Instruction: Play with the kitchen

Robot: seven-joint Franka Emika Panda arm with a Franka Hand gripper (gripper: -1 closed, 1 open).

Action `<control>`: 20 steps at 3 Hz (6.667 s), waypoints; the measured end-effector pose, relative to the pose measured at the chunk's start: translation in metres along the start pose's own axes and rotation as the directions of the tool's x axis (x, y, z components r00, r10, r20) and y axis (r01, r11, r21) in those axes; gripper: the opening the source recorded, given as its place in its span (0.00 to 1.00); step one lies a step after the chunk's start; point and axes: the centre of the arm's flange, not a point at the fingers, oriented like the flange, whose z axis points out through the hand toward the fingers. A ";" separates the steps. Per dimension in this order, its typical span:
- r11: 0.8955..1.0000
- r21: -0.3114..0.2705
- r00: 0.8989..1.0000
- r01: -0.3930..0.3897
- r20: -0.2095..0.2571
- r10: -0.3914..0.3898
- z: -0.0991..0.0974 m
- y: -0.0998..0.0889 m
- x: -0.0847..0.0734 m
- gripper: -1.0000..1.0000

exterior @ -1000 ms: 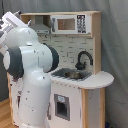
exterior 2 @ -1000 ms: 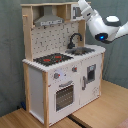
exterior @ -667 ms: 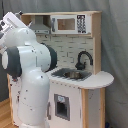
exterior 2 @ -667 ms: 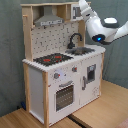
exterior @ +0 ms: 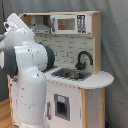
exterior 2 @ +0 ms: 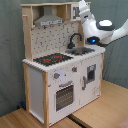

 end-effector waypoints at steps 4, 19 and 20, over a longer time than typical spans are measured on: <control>0.975 0.011 0.970 -0.221 0.107 0.219 0.025 -0.036 0.019 1.00; 0.836 -0.020 0.689 -0.549 0.556 0.466 0.106 -0.082 0.030 0.00; 0.853 -0.023 0.673 -0.522 0.602 0.429 0.111 -0.086 0.005 0.00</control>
